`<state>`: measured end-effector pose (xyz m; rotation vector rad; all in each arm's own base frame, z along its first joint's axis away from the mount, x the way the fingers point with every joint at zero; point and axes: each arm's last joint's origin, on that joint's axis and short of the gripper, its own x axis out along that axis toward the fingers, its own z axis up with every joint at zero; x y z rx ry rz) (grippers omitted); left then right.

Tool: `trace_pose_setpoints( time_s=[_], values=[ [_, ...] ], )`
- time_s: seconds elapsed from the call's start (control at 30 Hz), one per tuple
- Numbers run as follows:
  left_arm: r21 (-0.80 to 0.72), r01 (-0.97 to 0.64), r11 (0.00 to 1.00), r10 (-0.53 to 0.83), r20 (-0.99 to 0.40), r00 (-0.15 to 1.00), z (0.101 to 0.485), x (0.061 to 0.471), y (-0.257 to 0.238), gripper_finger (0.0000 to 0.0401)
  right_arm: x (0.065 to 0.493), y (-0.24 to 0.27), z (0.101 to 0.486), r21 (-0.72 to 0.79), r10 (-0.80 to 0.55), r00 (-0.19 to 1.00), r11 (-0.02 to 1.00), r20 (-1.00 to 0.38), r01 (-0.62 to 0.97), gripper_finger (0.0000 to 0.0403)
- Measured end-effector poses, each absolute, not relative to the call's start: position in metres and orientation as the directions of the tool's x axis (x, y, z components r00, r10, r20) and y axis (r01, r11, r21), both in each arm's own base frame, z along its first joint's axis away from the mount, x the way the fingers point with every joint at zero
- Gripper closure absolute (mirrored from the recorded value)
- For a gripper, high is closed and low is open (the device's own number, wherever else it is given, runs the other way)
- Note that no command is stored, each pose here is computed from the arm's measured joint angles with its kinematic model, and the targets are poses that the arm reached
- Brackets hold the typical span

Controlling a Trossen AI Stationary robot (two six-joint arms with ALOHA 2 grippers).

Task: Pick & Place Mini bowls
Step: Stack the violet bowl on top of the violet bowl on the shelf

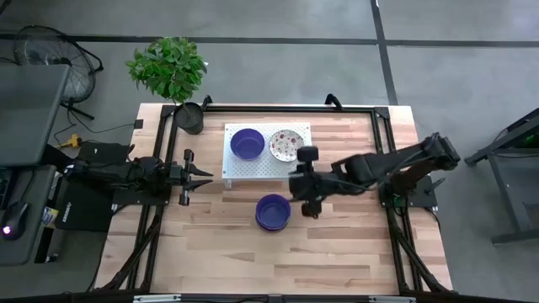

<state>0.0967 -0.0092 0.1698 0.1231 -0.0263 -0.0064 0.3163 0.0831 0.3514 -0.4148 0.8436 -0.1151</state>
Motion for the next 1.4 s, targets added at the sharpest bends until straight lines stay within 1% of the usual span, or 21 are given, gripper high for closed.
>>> trace_pose_setpoints(
  time_s=[0.1, 0.2, 0.47, 0.63, 0.83, 1.03, 1.4],
  values=[
    [0.123, 0.005, 0.992, -0.008, 0.026, 1.000, 0.170, 0.097, -0.009, 0.0329, 0.315, 0.097, 0.353, -0.354, -0.199, 0.693, 0.931, -0.693, -0.087, 0.0264],
    [0.123, 0.005, 0.992, -0.008, 0.026, 1.000, 0.170, 0.097, -0.009, 0.0329, 0.315, 0.109, 0.352, -0.332, -0.175, 0.710, 0.939, -0.683, -0.088, 0.0264],
    [0.123, 0.005, 0.992, -0.008, 0.026, 1.000, 0.170, 0.097, -0.009, 0.0329, 0.326, 0.136, 0.340, -0.243, -0.089, 0.738, 0.964, -0.669, -0.103, 0.0262],
    [0.123, 0.005, 0.992, -0.008, 0.026, 1.000, 0.170, 0.097, -0.009, 0.0329, 0.337, 0.150, 0.336, -0.191, -0.041, 0.731, 0.974, -0.682, -0.125, 0.0263],
    [0.123, 0.005, 0.992, -0.008, 0.026, 1.000, 0.170, 0.097, -0.009, 0.0329, 0.352, 0.165, 0.341, -0.174, -0.008, 0.717, 0.972, -0.697, -0.158, 0.0263],
    [0.123, 0.005, 0.992, -0.008, 0.025, 1.000, 0.170, 0.097, -0.009, 0.0329, 0.365, 0.176, 0.344, -0.177, -0.004, 0.694, 0.968, -0.720, -0.179, 0.0263],
    [0.123, 0.005, 0.992, -0.008, 0.026, 1.000, 0.170, 0.097, -0.009, 0.0329, 0.383, 0.198, 0.328, -0.156, 0.022, 0.656, 0.965, -0.754, -0.211, 0.0263]
  ],
)
